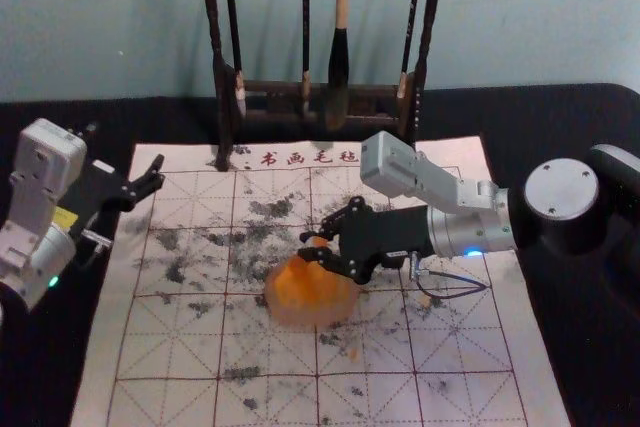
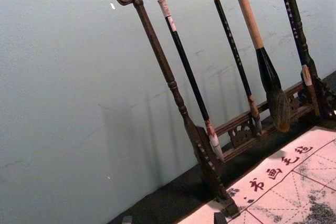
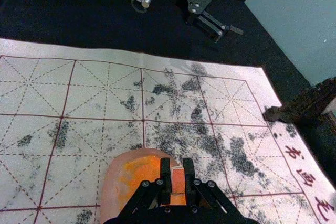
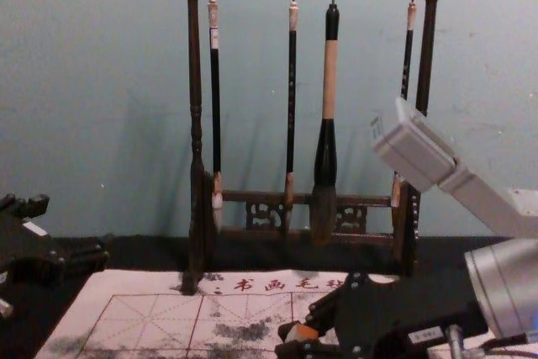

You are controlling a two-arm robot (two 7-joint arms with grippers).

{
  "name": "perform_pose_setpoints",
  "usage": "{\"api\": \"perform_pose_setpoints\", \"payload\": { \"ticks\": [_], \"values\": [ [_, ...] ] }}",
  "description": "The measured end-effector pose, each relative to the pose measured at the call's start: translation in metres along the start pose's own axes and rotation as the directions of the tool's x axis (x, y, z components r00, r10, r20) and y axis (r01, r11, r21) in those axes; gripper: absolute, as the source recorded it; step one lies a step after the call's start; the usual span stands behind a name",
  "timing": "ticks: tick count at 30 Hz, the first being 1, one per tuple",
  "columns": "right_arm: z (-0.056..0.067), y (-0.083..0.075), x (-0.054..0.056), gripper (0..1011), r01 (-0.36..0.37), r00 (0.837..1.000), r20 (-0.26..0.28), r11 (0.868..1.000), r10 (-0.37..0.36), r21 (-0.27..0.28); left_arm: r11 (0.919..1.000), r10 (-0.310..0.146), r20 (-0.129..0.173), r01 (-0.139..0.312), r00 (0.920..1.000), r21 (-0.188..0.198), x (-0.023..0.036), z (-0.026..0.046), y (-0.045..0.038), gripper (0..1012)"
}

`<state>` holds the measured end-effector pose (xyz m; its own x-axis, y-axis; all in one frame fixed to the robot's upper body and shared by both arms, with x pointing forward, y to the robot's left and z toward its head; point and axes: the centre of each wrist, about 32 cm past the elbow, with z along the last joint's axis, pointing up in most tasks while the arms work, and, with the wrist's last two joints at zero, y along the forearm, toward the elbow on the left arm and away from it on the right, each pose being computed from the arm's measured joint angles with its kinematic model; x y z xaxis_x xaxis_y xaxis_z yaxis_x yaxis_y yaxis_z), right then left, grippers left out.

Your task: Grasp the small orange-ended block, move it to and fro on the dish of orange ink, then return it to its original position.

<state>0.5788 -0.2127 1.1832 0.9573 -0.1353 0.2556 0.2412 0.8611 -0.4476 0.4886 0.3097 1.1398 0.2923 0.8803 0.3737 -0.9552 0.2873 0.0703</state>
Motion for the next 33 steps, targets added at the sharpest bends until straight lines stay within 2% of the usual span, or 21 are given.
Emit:
{"api": "perform_pose_setpoints", "payload": {
  "ticks": [15, 33],
  "values": [
    [0.002, -0.012, -0.005, 139, 0.022, 1.0, 0.012, 1.0, -0.022, 0.003, 1.0, 0.0, 0.0, 0.0, 1.0, 0.0, 0.0, 0.0, 0.0, 1001],
    [0.001, -0.024, -0.013, 139, 0.01, 1.0, 0.023, 1.0, -0.01, -0.012, 1.0, 0.0, 0.0, 0.0, 1.0, 0.0, 0.0, 0.0, 0.0, 1001]
  ]
}}
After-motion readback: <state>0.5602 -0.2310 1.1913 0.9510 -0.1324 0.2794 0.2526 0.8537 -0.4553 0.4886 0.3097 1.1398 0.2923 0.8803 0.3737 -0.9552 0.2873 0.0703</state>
